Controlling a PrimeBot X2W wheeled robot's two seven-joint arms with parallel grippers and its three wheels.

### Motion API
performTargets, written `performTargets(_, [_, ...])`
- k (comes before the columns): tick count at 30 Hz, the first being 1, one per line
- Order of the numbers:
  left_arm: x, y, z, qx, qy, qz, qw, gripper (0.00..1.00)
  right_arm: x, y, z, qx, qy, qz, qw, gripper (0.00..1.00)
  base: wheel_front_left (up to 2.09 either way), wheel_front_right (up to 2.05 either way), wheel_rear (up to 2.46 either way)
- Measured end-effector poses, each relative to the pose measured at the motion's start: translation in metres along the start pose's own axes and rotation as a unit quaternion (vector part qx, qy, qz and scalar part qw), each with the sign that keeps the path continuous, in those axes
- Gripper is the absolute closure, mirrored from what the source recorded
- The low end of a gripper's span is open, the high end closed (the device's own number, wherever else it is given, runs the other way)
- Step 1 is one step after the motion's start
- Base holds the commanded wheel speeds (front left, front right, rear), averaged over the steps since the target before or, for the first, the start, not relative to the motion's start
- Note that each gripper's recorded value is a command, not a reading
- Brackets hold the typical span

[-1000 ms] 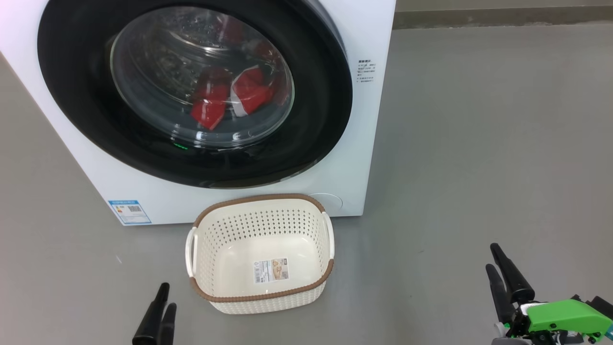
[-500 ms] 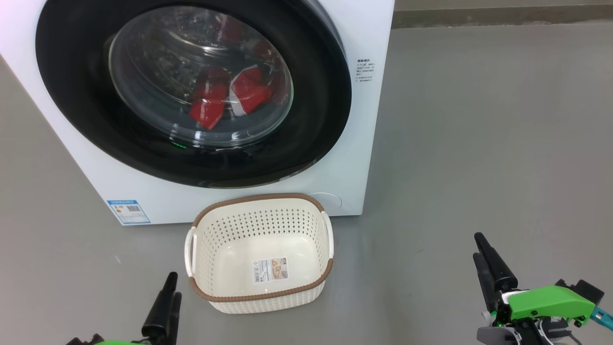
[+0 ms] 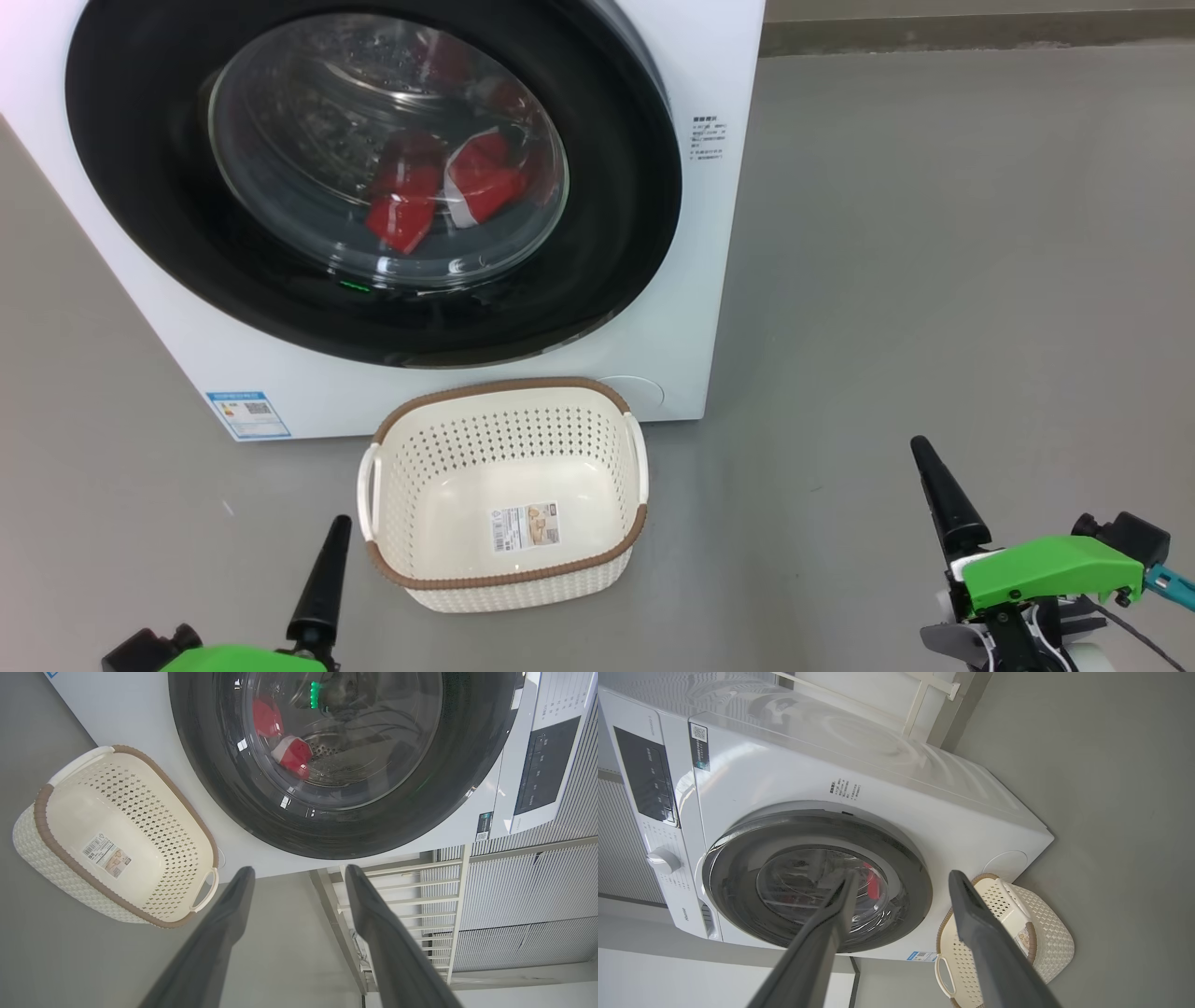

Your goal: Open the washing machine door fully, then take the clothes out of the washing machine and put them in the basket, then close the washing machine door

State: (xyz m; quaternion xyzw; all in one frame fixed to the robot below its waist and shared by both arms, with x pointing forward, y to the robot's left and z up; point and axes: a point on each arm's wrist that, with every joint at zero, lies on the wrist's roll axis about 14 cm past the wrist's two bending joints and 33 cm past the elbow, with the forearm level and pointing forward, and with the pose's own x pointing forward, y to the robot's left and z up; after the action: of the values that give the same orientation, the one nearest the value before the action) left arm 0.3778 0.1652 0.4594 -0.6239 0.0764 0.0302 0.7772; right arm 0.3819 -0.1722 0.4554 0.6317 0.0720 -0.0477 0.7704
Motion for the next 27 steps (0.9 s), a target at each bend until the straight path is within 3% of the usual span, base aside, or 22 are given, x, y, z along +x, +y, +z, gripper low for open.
performTargets(11, [0.005, -0.008, -0.001, 0.082, -0.003, -0.005, 0.997, 0.00, 0.006, 0.011, 0.001, -0.093, -0.003, 0.014, 0.996, 0.00, 0.00, 0.00, 0.00])
performTargets(27, [0.014, -0.022, 0.000, 0.183, -0.015, -0.024, 0.983, 0.00, 0.011, 0.033, 0.006, -0.224, -0.020, 0.047, 0.973, 0.00, 0.00, 0.00, 0.00])
